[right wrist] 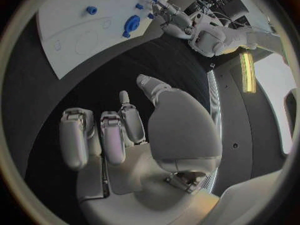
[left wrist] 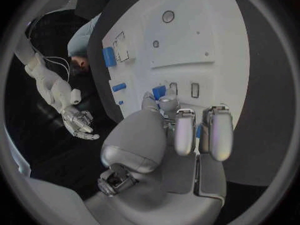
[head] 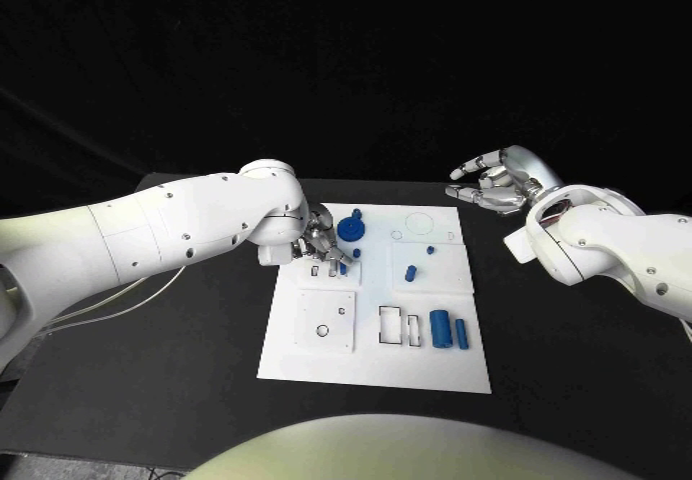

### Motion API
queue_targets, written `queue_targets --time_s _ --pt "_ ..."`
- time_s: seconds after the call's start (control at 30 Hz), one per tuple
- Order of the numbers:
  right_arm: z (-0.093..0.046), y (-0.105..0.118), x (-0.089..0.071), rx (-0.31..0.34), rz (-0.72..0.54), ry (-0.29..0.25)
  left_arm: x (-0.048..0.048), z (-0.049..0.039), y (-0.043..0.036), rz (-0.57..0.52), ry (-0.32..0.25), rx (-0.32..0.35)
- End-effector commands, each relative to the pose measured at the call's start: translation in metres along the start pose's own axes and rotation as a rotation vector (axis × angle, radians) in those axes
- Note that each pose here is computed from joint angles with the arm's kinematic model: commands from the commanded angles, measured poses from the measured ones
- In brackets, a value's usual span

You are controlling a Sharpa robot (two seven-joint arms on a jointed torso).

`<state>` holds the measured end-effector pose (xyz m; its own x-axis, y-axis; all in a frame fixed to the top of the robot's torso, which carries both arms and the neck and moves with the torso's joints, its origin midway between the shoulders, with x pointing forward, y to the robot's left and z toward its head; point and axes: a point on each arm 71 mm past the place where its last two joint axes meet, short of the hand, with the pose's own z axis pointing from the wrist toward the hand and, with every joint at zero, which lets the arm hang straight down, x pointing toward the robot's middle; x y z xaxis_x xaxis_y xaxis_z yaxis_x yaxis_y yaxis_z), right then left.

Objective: Assemble the parts on the task board

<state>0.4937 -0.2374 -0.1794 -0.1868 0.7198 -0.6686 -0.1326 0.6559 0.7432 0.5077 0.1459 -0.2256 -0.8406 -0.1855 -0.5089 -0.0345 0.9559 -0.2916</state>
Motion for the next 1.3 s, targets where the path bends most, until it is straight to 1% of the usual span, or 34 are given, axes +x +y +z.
queue_targets --time_s 0.03,0.77,1.1,1.3 --pt "0.0001 0.0003 0.0019 -0.003 -0.003 0.018 0.0017 0.0003 -0.0025 0.001 0.018 0.013" --pt "-0.0001 0.0000 0.0045 -0.014 -0.018 0.027 0.0022 0.0003 -0.0036 -0.021 0.016 0.035" --pt "-0.0002 -0.0008 0.0047 -0.012 -0.019 0.031 0.0035 -0.0004 -0.0027 -0.046 0.024 0.048" --pt "-0.0003 -0.0013 0.0044 -0.012 -0.018 0.030 0.0040 -0.0011 -0.0003 -0.081 0.025 0.056"
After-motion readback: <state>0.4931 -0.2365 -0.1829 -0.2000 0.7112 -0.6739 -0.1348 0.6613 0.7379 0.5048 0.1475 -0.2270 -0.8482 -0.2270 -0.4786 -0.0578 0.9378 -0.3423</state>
